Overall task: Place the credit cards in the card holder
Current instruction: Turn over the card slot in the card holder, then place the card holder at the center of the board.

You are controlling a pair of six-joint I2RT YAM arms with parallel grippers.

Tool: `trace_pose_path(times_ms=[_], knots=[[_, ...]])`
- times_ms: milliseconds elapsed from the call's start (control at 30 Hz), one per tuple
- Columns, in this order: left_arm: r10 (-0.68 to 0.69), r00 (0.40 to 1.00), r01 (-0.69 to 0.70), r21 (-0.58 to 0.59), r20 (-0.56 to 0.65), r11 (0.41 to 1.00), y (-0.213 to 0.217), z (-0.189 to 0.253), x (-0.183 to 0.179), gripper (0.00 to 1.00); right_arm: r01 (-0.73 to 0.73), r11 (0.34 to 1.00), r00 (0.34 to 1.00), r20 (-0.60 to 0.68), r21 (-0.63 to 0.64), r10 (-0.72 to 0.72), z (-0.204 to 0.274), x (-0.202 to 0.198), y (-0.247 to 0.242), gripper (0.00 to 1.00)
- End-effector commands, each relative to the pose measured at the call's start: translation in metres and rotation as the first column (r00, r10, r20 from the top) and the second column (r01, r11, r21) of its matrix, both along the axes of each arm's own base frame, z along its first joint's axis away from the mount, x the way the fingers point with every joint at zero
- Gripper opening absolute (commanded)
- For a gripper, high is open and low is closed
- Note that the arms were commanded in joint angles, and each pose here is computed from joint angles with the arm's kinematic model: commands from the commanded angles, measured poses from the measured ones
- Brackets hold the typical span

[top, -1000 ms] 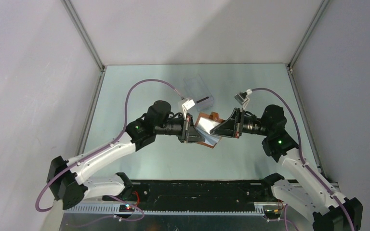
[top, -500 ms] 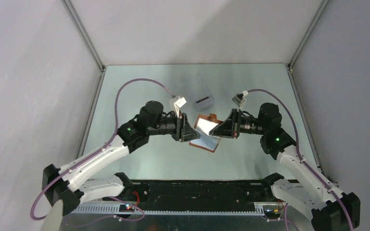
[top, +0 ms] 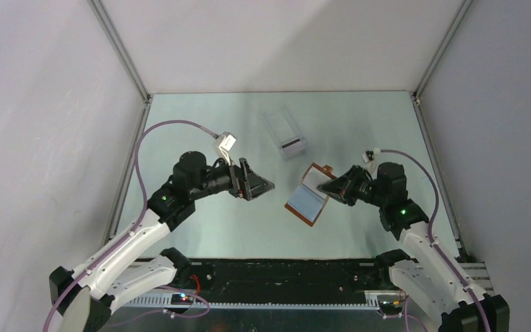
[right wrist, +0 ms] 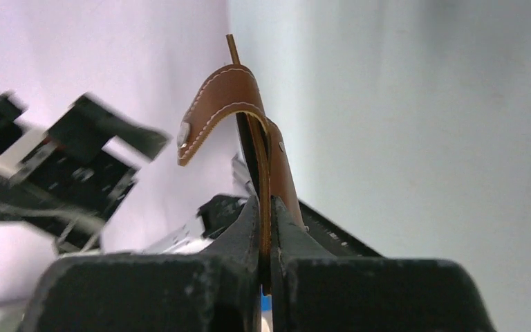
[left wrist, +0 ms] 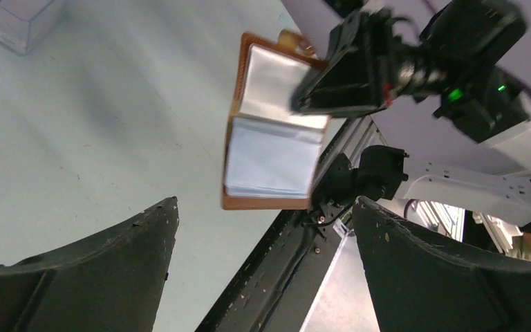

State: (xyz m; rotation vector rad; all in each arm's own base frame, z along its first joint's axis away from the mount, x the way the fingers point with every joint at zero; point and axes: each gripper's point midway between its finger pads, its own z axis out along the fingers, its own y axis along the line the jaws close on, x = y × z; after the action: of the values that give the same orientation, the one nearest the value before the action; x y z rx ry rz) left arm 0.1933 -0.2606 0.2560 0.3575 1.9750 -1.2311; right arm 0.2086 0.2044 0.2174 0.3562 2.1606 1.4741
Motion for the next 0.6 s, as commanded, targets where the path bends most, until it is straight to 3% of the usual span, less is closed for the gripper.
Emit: trace_pose_path(times_ms=[0,233,433,500,567], knots=[[0.028,0.998,-0.026,-0.053,0.047,0.998,0.004,0.023,0.005,1.0,0.27,0.963,0.962,-0.046,0.02,-0.269,-0.026,0.026,-0.026,0.0],[-0.021,0.999,0.023,-0.065,0.036,0.998,0.0,0.026,-0.001,1.0,0.456,0.888,0.887,-0.099,0.052,-0.45,-0.07,0.035,-0.049,0.0],[-0.017,0.999,0.02,-0.068,0.049,0.997,0.003,0.028,-0.004,1.0,0.563,0.826,0.808,-0.194,-0.027,-0.557,-0.098,0.032,-0.067,0.0],[-0.011,0.999,0.015,-0.068,0.049,0.998,0.004,0.026,-0.004,1.0,0.598,0.794,0.754,-0.262,-0.109,-0.603,-0.117,0.023,-0.077,0.04],[-0.004,0.999,0.008,-0.069,0.051,0.998,0.005,0.026,-0.004,1.0,0.62,0.769,0.709,-0.311,-0.153,-0.633,-0.127,0.016,-0.084,0.14]])
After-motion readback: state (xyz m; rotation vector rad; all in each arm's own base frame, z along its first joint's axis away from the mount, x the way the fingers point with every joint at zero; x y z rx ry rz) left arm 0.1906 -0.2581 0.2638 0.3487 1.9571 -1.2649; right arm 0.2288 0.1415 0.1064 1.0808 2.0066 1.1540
